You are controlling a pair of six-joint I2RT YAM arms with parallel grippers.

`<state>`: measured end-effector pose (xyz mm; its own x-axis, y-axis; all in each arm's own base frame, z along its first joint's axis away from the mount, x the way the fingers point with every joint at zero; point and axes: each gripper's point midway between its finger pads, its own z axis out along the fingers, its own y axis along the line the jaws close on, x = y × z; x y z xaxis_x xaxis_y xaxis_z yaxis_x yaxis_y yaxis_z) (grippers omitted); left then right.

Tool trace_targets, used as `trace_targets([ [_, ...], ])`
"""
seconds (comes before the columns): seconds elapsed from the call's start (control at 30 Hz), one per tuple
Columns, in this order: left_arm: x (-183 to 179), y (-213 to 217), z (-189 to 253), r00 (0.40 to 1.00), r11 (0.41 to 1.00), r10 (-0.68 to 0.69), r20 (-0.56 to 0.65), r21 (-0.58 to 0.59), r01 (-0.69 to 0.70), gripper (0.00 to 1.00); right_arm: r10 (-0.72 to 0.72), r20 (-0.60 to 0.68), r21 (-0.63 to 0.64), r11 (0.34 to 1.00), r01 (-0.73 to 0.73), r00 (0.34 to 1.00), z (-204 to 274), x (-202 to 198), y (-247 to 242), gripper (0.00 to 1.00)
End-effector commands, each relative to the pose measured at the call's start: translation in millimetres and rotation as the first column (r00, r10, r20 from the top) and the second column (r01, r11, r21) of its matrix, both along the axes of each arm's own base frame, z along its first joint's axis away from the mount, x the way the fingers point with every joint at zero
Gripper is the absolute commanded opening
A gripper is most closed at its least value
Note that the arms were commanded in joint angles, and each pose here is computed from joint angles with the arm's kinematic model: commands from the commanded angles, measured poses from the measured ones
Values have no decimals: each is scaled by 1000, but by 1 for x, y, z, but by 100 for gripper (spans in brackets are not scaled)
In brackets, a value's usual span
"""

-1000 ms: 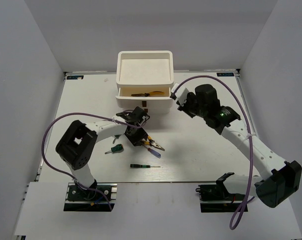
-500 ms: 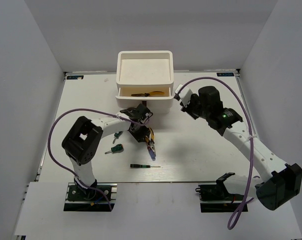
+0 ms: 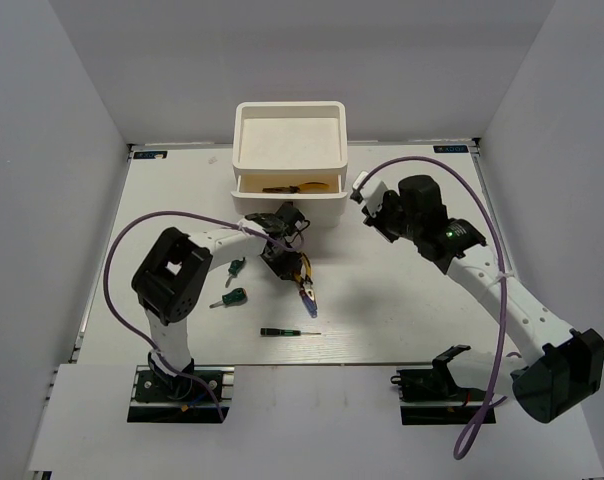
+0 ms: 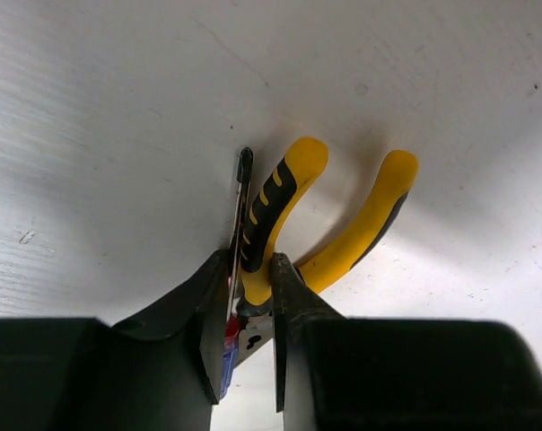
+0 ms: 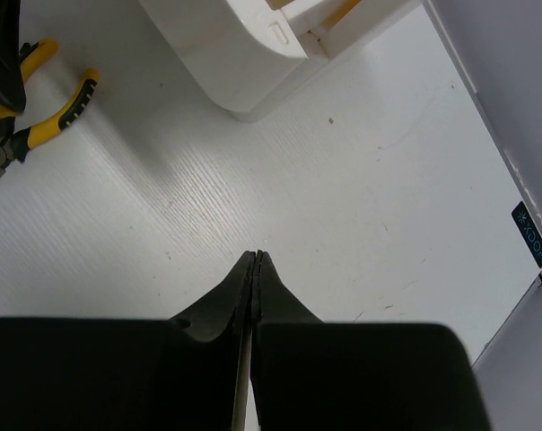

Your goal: Sort the tools into containers

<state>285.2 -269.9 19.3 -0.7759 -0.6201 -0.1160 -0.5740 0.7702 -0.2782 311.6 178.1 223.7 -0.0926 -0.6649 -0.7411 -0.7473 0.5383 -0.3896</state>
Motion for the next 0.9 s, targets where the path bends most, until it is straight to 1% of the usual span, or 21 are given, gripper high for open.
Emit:
trace_targets([
  [0.0,5,-3,-3,997,997,-68,21,32,68,6,-3,27,42,999,2,1000,11,-2,0,0],
  [0.03,3,-1,-4,997,996,-78,15,40,78,3,-7,24,43,999,6,1000,10,-3,-1,0],
  [0.13,4,-2,3,996,996,-87,31,32,86,0,-7,14,44,999,6,1000,7,-3,-1,0],
  [0.17,1,0,0,996,996,-87,22,38,86,0,-6,12,45,999,5,1000,7,-4,-1,0],
  [0.37,0,-2,21,990,992,-125,65,3,125,0,-3,6,43,999,3,1000,6,-5,-1,0],
  [0.43,1,-3,32,984,988,-150,95,-3,151,0,-2,5,45,999,2,1000,6,-5,-1,0],
  [0.47,1,-4,36,981,986,-166,101,-10,167,3,-3,2,46,999,2,1000,5,-6,-1,0],
  [0.53,-2,-4,39,981,985,-169,97,-17,171,18,3,-5,46,999,-3,1000,3,-6,0,0],
  [0.57,-2,-3,39,979,983,-179,99,-13,181,28,2,-7,46,999,-2,1000,2,-6,0,0],
  [0.6,-4,-2,38,980,983,-179,91,-9,181,31,2,-4,49,999,-2,1000,4,-6,0,0],
  [0.77,-16,4,27,981,982,-187,44,-3,187,32,-2,0,49,999,2,1000,5,-5,-1,0],
  [0.83,-19,6,21,982,982,-187,27,6,187,36,0,6,51,999,0,1000,7,-5,0,0],
  [0.87,-18,6,18,980,980,-197,30,8,197,40,2,1,48,999,-2,1000,6,-7,0,0],
])
